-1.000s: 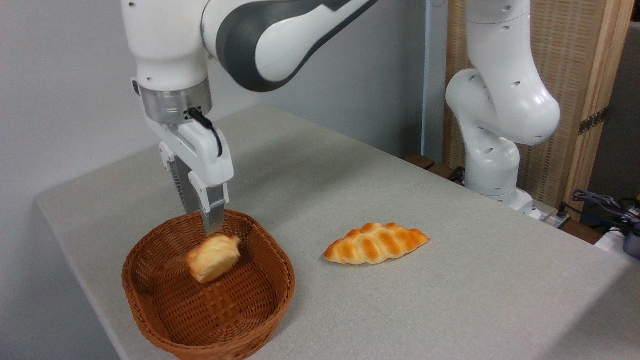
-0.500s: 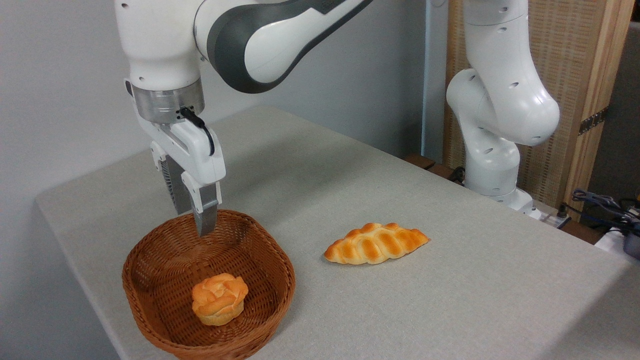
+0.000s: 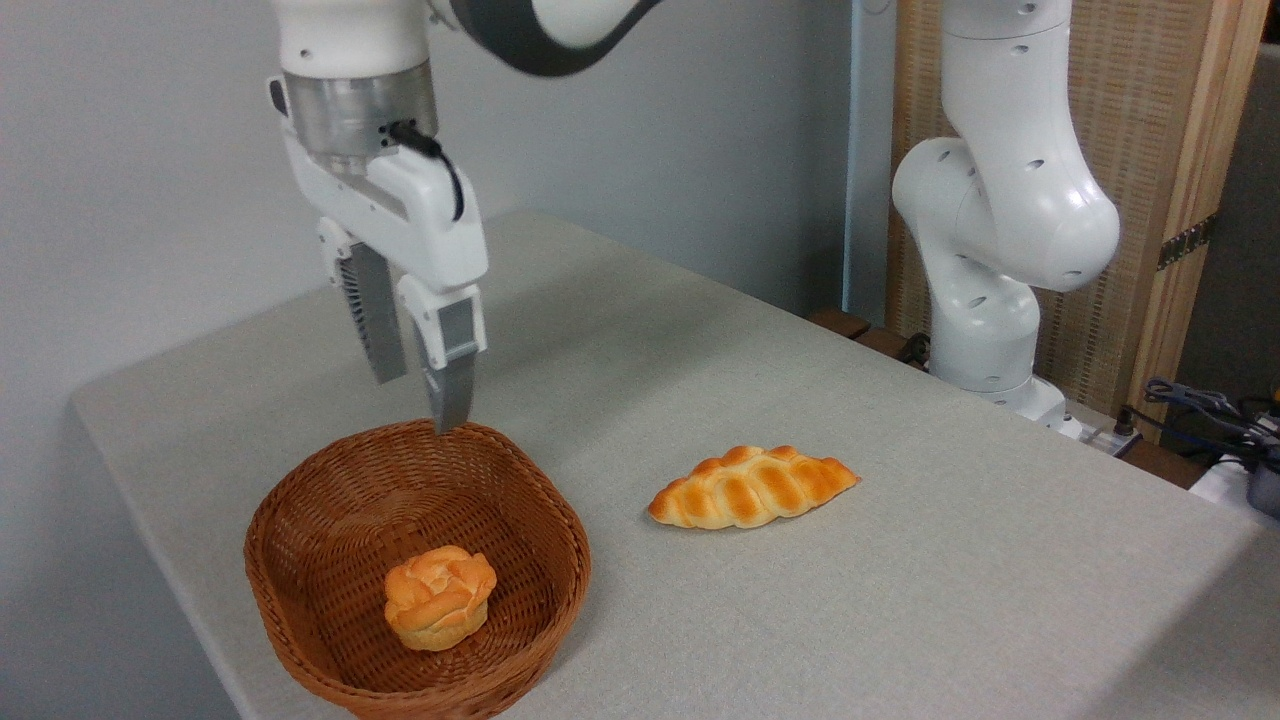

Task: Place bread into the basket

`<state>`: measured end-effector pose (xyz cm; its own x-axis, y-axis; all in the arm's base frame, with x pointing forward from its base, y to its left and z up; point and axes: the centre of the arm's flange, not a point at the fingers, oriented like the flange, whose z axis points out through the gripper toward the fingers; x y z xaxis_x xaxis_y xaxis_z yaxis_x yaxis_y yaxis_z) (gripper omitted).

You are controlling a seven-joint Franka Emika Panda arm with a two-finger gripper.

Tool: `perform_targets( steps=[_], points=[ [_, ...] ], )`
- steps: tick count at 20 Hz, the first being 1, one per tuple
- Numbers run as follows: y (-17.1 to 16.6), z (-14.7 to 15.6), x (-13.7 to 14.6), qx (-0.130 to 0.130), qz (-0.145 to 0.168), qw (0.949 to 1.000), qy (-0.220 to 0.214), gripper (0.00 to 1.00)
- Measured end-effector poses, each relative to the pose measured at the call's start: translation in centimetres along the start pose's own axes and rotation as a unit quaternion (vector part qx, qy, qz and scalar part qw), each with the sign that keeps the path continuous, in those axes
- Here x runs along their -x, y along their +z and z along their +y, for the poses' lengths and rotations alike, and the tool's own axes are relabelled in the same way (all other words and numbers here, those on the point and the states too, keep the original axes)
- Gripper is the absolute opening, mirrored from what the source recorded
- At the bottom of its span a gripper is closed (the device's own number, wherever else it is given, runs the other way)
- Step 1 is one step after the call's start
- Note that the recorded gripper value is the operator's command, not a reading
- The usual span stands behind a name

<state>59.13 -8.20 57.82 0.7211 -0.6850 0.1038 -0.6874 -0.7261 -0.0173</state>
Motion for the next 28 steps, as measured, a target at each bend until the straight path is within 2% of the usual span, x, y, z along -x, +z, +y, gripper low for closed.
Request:
perform_targets(
  steps=[2, 6, 12, 18, 28],
  points=[
    [-0.6, -0.1, 0.5, -0.008, -0.008, 0.9999, 0.001, 1.0],
    [-1.7, -1.9, 2.4, -0.015, -0.004, 0.9997, -0.02, 1.0],
    [-2.7, -3.1, 4.0, -0.018, -0.001, 0.9992, -0.036, 1.0],
    [-2.3, -1.9, 5.1, 0.018, -0.043, 0.9983, -0.035, 1.0],
    [-2.6, -1.9, 5.3, 0.02, -0.046, 0.9981, -0.035, 1.0]
  ],
)
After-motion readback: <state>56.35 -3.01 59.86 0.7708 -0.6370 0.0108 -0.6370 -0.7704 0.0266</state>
